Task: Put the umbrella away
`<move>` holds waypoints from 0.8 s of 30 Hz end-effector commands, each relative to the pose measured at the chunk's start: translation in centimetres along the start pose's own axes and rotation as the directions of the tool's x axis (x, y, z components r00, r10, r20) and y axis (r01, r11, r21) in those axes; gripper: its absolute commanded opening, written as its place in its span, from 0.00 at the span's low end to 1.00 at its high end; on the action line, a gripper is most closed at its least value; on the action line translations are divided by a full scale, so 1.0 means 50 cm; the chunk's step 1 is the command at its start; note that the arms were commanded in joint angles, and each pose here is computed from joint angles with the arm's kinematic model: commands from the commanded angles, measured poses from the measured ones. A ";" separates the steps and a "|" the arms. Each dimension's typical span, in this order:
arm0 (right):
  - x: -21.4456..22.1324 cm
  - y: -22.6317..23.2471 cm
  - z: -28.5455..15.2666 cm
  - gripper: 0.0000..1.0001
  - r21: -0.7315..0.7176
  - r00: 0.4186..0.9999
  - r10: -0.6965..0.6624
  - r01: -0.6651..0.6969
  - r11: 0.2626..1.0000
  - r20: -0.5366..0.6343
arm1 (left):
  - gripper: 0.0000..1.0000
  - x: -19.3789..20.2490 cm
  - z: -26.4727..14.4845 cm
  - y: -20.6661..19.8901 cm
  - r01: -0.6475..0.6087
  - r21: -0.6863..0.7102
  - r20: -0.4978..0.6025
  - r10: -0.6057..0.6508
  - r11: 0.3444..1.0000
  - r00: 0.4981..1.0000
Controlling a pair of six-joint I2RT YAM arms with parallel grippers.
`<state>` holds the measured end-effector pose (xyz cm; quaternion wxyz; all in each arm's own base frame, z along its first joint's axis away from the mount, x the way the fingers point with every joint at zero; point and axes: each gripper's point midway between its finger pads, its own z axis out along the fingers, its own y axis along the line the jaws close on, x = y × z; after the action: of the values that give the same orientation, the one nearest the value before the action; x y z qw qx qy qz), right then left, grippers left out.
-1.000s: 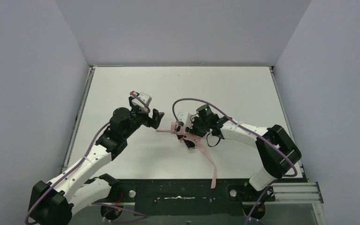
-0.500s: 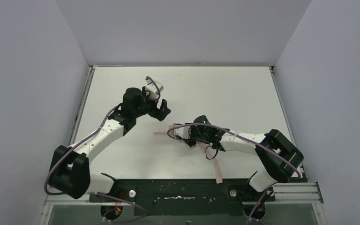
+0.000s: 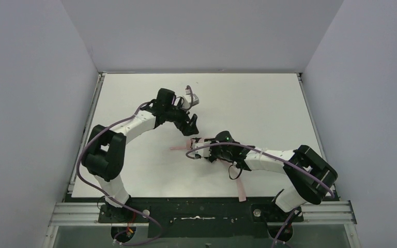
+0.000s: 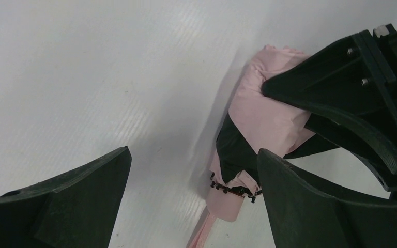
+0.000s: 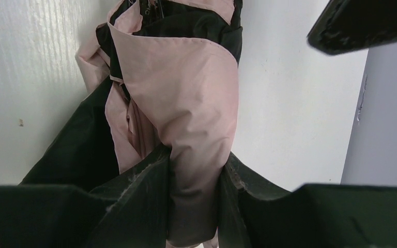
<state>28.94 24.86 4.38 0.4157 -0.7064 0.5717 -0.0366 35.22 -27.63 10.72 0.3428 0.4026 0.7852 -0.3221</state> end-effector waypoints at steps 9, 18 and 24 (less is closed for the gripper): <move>0.063 0.109 -0.014 0.09 -0.176 0.995 -0.002 -0.016 0.984 -0.105 | 0.90 0.058 0.068 -0.112 -0.060 0.262 -0.157 0.104 0.963 0.982; 0.060 0.106 -0.011 0.09 -0.172 0.995 0.004 -0.022 0.985 -0.101 | 0.83 0.097 0.103 -0.110 -0.045 0.279 -0.239 0.115 0.959 0.964; 0.058 0.104 -0.006 0.09 -0.165 0.995 0.019 -0.036 0.986 -0.099 | 0.69 0.115 0.115 -0.121 -0.060 0.284 -0.269 0.140 0.957 0.953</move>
<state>28.87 24.85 4.38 0.4158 -0.7055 0.5727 -0.0356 29.02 -31.55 3.36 0.1724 0.5071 0.7708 -0.3451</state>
